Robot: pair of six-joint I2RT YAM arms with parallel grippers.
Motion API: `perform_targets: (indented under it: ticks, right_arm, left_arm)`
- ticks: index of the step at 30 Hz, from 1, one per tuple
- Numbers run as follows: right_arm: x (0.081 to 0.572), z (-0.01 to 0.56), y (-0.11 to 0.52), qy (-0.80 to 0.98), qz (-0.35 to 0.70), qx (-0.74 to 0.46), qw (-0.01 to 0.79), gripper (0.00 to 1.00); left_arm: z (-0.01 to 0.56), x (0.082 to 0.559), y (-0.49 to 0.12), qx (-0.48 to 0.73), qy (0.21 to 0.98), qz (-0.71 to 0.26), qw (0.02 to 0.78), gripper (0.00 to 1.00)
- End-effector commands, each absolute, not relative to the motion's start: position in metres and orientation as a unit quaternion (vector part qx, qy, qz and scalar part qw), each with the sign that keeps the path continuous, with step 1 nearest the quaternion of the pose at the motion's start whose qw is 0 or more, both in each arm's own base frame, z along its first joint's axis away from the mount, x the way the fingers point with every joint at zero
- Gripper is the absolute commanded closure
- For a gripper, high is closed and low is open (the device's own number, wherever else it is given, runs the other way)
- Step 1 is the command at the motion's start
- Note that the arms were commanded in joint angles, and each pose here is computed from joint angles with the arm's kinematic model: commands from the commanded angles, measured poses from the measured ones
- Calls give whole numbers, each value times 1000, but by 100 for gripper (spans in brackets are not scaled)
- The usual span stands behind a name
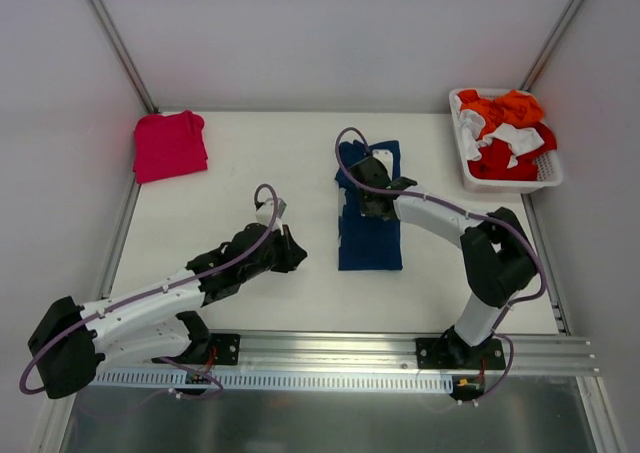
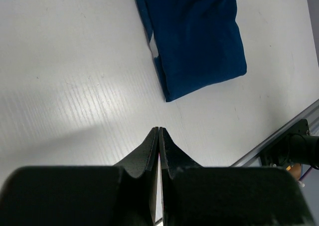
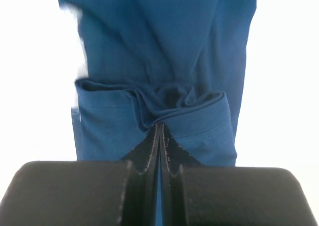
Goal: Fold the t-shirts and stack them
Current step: Fold the folded rectangular tshirt in 1/3 of the way
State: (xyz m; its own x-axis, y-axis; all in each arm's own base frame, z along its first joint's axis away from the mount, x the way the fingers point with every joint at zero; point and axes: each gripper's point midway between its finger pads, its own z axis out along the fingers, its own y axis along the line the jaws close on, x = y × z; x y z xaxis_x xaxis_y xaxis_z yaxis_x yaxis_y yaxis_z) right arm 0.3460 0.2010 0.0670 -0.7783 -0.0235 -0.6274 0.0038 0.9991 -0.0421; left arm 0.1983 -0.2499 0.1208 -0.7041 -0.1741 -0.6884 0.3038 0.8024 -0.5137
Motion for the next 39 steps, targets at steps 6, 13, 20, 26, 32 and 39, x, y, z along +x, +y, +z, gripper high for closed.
perform_targets:
  ticks: [6,13,20,26,32,39]
  right_arm:
    - [366,82,185,939,-63,-14,338,99]
    - [369,105,166,930,-98,-9,354,99]
    - [330,148,165,924,-26,-16,382,99]
    - [303,156,166,925,18,-23,379,100]
    - [269,125,157,936,22,-10,352,77]
    - [228,107,135,939,16,7,343,36]
  left_arm:
    - [120,186,-241,24,866,-326,378,100]
    - [117,181,-238,21,866,-331,374,100]
    - [119,197,-248,39,872,-302,383,100]
    - [121,221,-283,82,870,-297,384,33]
    - [115,247,-332,120,874,-311,354,1]
    - [85,232,-349,117,863,-393,296,6]
